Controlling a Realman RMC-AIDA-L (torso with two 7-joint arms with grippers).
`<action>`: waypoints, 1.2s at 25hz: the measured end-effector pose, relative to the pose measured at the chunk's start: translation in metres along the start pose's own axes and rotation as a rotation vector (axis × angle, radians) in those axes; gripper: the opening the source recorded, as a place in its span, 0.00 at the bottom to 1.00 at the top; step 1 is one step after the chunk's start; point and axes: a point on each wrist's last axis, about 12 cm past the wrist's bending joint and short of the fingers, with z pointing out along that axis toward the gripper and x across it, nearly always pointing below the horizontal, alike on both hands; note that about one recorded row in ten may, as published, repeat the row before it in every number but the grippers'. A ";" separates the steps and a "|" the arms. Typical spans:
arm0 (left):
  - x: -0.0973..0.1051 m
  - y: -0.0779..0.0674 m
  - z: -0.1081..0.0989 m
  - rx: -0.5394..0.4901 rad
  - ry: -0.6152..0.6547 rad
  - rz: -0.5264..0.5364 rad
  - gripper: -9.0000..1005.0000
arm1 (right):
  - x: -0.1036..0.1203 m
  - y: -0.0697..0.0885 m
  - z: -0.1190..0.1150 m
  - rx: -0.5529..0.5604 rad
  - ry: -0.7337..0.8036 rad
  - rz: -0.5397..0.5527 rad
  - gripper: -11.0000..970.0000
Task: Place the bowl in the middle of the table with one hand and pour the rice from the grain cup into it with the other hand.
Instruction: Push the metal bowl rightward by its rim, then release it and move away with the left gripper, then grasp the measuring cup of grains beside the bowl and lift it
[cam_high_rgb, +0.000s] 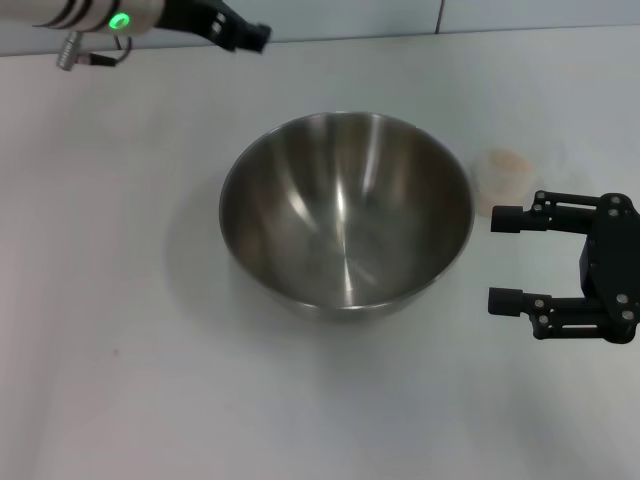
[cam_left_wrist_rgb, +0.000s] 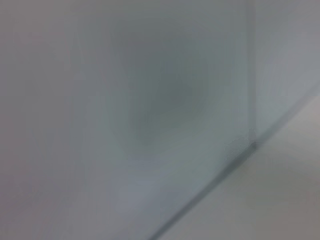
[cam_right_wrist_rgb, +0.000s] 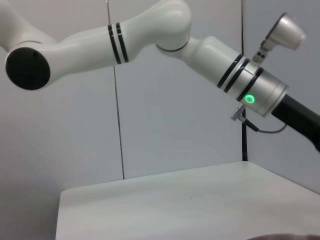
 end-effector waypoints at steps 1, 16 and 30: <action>0.000 0.000 0.000 0.000 0.000 0.000 0.70 | 0.000 0.000 0.000 0.000 0.000 0.000 0.77; 0.032 0.010 -0.043 -0.043 -0.324 -0.092 0.73 | -0.004 -0.004 0.003 -0.008 -0.002 -0.015 0.77; 0.076 -0.007 -0.073 0.534 -0.214 0.068 0.72 | -0.007 -0.007 0.005 -0.018 0.009 -0.017 0.77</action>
